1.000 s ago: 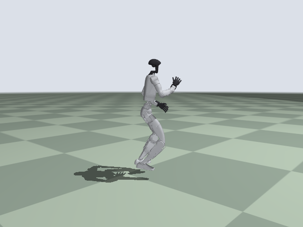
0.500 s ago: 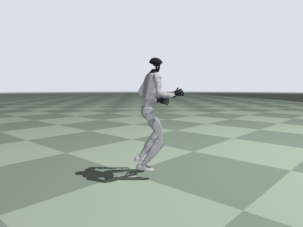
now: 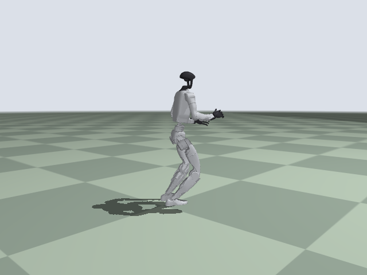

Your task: Run

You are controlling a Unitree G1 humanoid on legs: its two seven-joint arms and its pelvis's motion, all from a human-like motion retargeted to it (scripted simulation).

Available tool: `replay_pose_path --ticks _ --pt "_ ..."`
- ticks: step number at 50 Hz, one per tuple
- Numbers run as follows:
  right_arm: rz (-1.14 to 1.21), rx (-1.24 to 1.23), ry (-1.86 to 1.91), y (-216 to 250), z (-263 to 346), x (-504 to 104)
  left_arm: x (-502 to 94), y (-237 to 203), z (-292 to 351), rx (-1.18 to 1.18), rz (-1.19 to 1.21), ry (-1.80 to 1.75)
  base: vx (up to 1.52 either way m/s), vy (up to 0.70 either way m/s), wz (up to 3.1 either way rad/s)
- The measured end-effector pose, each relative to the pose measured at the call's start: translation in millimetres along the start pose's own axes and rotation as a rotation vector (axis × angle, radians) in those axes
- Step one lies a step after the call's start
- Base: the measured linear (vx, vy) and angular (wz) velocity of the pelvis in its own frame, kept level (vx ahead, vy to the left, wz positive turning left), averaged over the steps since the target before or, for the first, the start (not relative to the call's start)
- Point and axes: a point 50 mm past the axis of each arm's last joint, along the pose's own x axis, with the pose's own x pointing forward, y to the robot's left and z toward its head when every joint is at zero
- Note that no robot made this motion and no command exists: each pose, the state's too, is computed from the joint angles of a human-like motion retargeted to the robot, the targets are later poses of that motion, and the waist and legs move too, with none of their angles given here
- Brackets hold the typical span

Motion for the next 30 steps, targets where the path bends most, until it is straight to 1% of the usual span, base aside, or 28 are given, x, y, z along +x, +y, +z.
replay_pose_path --ticks 2,5,8,12,15,17,21,24,27,30 --pt "0.043 0.023 0.118 15.3 -20.5 -1.2 3.3 -16.0 -21.8 0.007 -0.069 0.101 -0.34 0.07 0.14" --pt "0.137 0.074 0.293 39.4 -49.4 -12.4 16.6 -28.9 -24.3 0.022 -0.144 0.112 -0.27 0.05 0.36" --pt "0.192 0.124 0.374 50.3 -62.3 -17.4 32.9 -23.6 -6.5 0.075 -0.174 0.025 -0.18 0.02 0.20" --pt "0.195 0.142 0.418 50.2 -70.7 -13.5 49.1 -6.3 2.8 0.176 -0.152 -0.014 -0.13 0.00 0.06" --pt "0.200 0.112 0.455 47.0 -79.2 -11.9 52.5 3.5 -16.2 0.244 -0.144 0.083 -0.05 0.00 0.06" --pt "0.225 0.073 0.497 45.6 -88.4 -14.9 46.4 6.4 -42.4 0.285 -0.164 0.215 0.00 0.00 0.00" --pt "0.334 -0.022 0.654 47.5 -117.4 -38.9 4.9 5.6 -107.7 0.350 -0.252 0.579 0.00 0.01 0.04" --pt "0.433 -0.072 0.801 51.0 -138.7 -67.4 -44.4 -1.3 -146.8 0.374 -0.359 0.856 0.03 0.01 0.01" --pt "0.525 -0.096 0.950 55.4 -155.3 -100.7 -92.3 -11.7 -168.9 0.373 -0.474 1.068 0.19 -0.01 -0.01" --pt "0.578 -0.095 1.067 56.9 -165.5 -131.7 -120.7 -21.9 -176.1 0.343 -0.539 1.159 0.36 -0.03 -0.06"
